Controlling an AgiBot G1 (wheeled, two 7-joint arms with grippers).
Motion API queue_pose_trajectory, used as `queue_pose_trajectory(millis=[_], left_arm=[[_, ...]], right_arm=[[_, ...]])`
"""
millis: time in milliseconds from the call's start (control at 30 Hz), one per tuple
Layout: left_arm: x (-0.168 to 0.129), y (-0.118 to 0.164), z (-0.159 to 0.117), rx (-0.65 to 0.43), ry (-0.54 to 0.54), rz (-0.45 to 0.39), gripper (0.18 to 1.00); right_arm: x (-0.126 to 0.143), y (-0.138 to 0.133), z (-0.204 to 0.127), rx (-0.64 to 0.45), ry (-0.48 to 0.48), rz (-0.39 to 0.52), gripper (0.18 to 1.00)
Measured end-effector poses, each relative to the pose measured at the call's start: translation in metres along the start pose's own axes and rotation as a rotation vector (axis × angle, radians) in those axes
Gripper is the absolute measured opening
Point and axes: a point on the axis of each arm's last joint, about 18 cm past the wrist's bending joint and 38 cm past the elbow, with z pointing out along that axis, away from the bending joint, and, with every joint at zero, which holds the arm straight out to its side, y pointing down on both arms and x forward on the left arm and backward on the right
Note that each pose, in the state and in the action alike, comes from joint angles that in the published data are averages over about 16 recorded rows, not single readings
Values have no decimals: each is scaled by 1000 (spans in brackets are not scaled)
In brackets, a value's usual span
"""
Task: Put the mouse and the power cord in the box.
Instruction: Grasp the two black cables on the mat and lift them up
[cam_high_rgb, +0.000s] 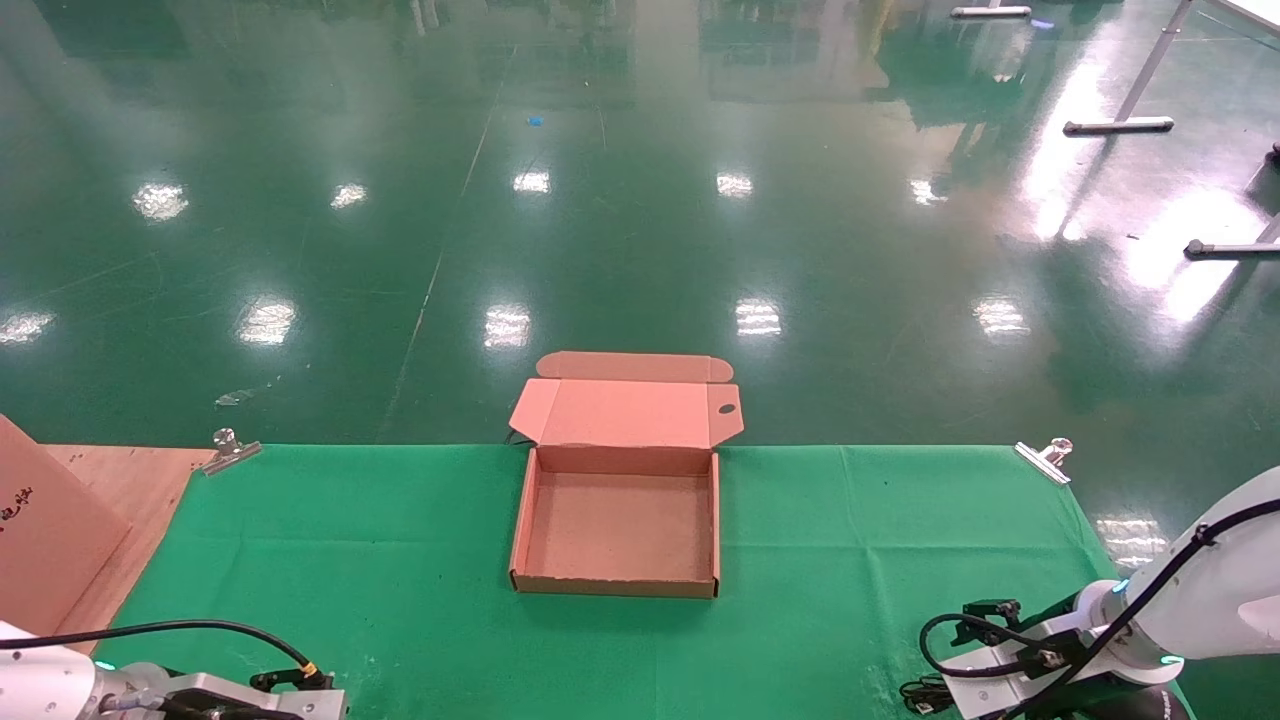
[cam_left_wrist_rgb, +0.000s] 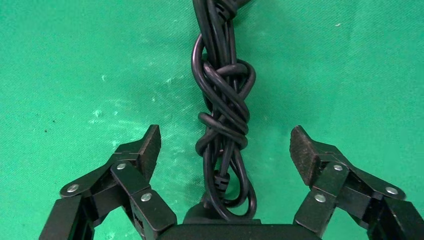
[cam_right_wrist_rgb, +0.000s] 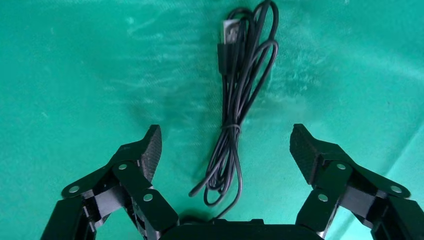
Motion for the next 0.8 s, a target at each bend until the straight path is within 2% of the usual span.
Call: queue_pose_trajectory(millis=[100, 367, 500, 800], left_arm=[[0, 1, 2, -4, 2, 0, 938], [1, 5, 7, -10, 8, -12, 831], [1, 7, 8, -8, 9, -19, 740], [2, 10, 6, 3, 13, -26, 537]], right_arm=[[0, 1, 1, -3, 0, 0, 939], [1, 2, 0, -5, 2, 1, 814], [0, 2, 0, -3, 0, 2, 741], [-2, 1, 0, 7, -11, 1, 522]])
